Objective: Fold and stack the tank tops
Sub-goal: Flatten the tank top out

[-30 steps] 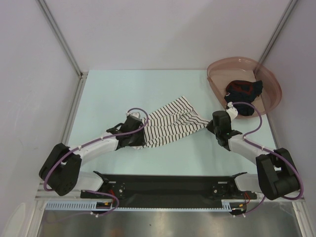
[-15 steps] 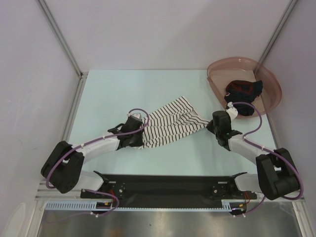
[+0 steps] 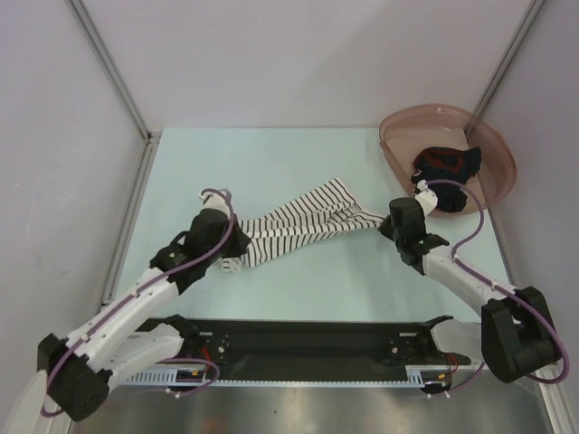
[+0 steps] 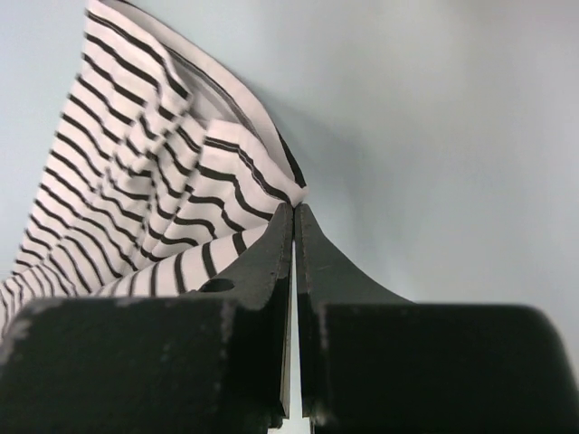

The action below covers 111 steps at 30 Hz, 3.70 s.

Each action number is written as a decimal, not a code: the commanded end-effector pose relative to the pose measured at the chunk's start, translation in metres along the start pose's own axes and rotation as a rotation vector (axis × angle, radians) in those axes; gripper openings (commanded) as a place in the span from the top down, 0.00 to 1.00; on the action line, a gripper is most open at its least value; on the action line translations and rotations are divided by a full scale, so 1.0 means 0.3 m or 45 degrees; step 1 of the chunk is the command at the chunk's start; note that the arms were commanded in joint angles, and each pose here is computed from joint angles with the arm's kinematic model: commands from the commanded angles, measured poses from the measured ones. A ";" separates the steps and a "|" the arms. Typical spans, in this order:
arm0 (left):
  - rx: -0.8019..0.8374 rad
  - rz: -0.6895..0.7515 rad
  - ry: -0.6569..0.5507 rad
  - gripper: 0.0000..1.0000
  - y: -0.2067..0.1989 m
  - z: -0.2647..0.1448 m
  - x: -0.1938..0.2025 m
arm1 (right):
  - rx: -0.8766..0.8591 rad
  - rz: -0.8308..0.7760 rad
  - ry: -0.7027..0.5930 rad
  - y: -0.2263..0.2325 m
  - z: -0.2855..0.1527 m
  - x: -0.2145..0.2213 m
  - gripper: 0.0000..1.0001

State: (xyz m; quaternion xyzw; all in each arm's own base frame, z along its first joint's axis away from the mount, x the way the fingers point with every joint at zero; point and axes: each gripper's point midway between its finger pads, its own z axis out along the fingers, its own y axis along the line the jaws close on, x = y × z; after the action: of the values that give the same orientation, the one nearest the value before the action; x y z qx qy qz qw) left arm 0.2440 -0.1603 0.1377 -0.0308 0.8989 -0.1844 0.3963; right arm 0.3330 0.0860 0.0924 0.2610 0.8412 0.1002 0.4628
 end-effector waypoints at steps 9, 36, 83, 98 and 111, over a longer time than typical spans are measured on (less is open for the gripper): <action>0.092 0.008 -0.298 1.00 -0.047 -0.339 -0.283 | 0.011 0.064 0.021 0.137 -0.284 -0.304 1.00; 0.493 -0.005 -0.986 1.00 -0.204 -1.072 -0.673 | -0.979 0.100 -0.633 0.378 -1.360 -0.908 1.00; 0.128 -0.154 -0.519 1.00 -0.137 -0.369 -0.570 | -0.618 0.037 -0.075 0.465 -0.681 -0.576 1.00; -0.162 -0.318 -0.303 1.00 0.112 0.231 -0.501 | -0.414 0.109 0.104 0.457 -0.002 -0.436 1.00; -0.168 -0.333 -0.174 1.00 0.202 0.578 -0.626 | -0.439 0.139 0.103 0.579 0.404 -0.532 1.00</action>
State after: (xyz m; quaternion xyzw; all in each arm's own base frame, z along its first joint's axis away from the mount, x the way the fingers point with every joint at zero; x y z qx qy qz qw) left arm 0.4718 -0.1142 0.1245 -0.2006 0.8809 -0.1460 0.4032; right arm 0.5291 0.1407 0.1845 0.2245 0.8430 0.2557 0.4166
